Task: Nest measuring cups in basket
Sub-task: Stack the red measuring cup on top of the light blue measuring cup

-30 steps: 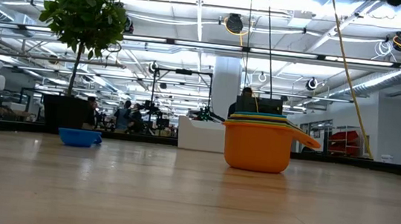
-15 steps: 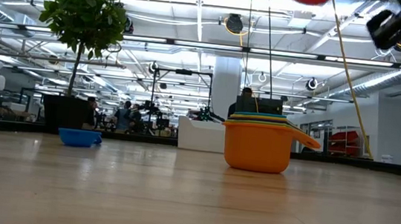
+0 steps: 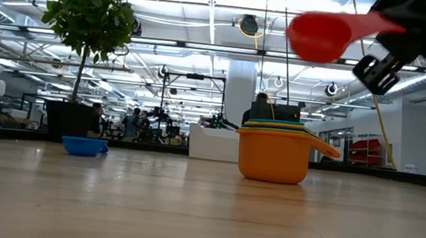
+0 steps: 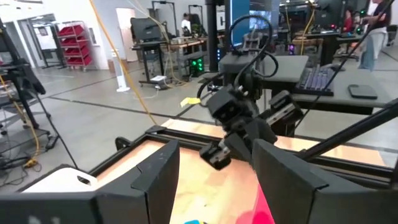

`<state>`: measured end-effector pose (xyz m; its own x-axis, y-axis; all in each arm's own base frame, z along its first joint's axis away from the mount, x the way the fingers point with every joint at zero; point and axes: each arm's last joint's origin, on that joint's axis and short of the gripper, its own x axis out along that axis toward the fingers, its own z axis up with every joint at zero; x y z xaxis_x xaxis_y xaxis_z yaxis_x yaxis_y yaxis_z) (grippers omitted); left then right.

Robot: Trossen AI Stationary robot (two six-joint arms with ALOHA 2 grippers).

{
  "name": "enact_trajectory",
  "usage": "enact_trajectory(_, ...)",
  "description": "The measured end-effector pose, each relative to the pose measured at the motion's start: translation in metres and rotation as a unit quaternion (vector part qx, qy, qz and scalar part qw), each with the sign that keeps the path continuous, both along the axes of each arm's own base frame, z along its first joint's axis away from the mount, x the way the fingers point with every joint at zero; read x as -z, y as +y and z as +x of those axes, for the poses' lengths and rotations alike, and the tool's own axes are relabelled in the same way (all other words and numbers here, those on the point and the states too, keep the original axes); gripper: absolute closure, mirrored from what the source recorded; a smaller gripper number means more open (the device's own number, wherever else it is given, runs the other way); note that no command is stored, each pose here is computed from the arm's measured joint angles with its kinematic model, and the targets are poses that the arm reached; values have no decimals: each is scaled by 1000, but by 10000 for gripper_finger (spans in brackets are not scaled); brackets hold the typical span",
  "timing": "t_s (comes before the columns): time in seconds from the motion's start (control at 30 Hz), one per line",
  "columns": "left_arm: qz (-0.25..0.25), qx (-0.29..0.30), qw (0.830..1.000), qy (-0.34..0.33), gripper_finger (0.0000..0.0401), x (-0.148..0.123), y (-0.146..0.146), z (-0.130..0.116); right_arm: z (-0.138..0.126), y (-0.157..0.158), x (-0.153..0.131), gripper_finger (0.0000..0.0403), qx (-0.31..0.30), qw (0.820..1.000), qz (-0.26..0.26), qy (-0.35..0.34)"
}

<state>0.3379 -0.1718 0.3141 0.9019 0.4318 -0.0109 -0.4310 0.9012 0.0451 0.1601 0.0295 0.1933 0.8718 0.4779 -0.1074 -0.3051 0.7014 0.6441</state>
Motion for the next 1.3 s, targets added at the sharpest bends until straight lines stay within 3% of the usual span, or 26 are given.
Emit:
enact_trajectory(0.2, 8, -4, 1000, 4, 198, 0, 3, 2, 13, -20, 14, 403, -25, 998, 36, 47)
enact_trajectory(0.5, 9, -3, 1000, 5, 199, 0, 2, 1, 30, -50, 29, 403, -35, 994, 85, 57)
enact_trajectory(0.67, 9, -2, 1000, 5, 199, 0, 2, 1, 34, -56, 44, 403, -48, 990, 96, 89)
enact_trajectory(1.3, 7, 0, 1000, 4, 199, 0, 1, 0, 38, -72, 51, 403, -44, 988, 123, 80)
